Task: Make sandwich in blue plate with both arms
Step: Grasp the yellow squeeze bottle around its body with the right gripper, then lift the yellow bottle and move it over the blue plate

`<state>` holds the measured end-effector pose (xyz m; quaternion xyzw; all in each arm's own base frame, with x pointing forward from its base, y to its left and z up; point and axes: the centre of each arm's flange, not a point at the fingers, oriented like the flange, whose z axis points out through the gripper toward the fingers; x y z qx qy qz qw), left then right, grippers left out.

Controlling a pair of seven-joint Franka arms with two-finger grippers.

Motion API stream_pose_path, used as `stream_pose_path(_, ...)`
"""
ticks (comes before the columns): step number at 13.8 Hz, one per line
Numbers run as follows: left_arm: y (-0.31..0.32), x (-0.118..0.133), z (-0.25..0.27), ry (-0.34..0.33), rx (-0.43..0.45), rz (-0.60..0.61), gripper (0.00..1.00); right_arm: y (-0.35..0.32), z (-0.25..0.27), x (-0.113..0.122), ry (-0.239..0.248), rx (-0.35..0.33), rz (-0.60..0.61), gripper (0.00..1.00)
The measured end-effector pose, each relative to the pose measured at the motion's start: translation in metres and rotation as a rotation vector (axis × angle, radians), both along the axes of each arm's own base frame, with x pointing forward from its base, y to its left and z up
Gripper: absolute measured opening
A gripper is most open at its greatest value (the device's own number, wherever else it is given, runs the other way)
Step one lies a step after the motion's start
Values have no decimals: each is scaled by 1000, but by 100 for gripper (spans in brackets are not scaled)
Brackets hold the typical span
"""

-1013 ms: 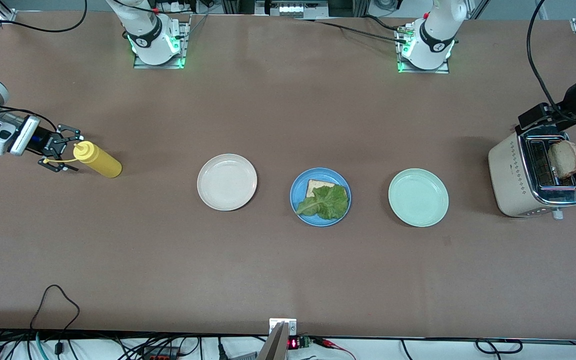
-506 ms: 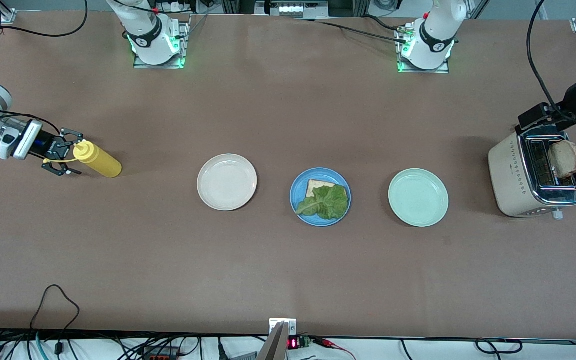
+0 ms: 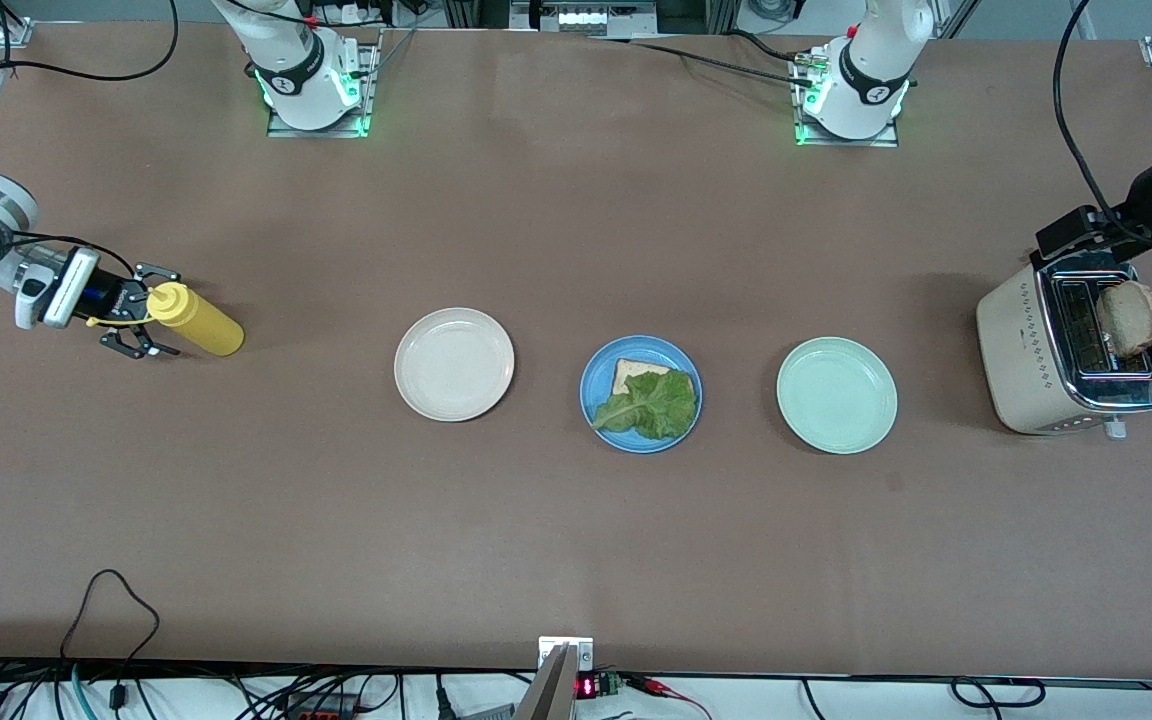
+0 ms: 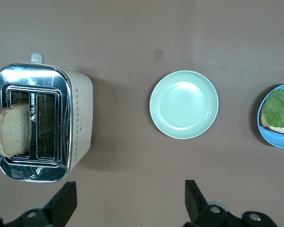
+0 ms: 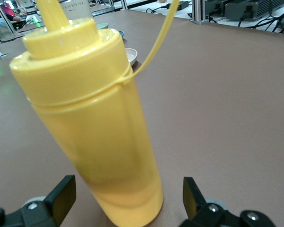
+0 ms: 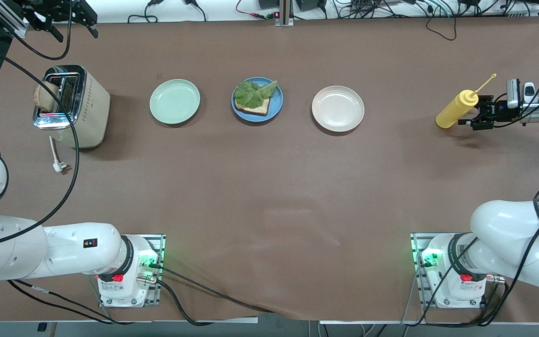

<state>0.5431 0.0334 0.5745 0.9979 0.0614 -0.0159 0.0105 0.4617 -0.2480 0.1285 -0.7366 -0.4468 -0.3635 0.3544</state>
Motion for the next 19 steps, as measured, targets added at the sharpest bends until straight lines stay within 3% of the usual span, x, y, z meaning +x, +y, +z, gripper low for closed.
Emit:
stream_pose_path(14, -4, 1, 1, -7, 1, -7, 100, 35, -3, 20, -9, 15, 29, 100)
stream_pose_path(17, -4, 1, 1, -7, 1, -7, 100, 42, -3, 23, -10, 14, 41, 89)
stream_pose_path(19, -4, 1, 1, -7, 1, -7, 100, 45, -3, 25, -11, 8, 44, 65)
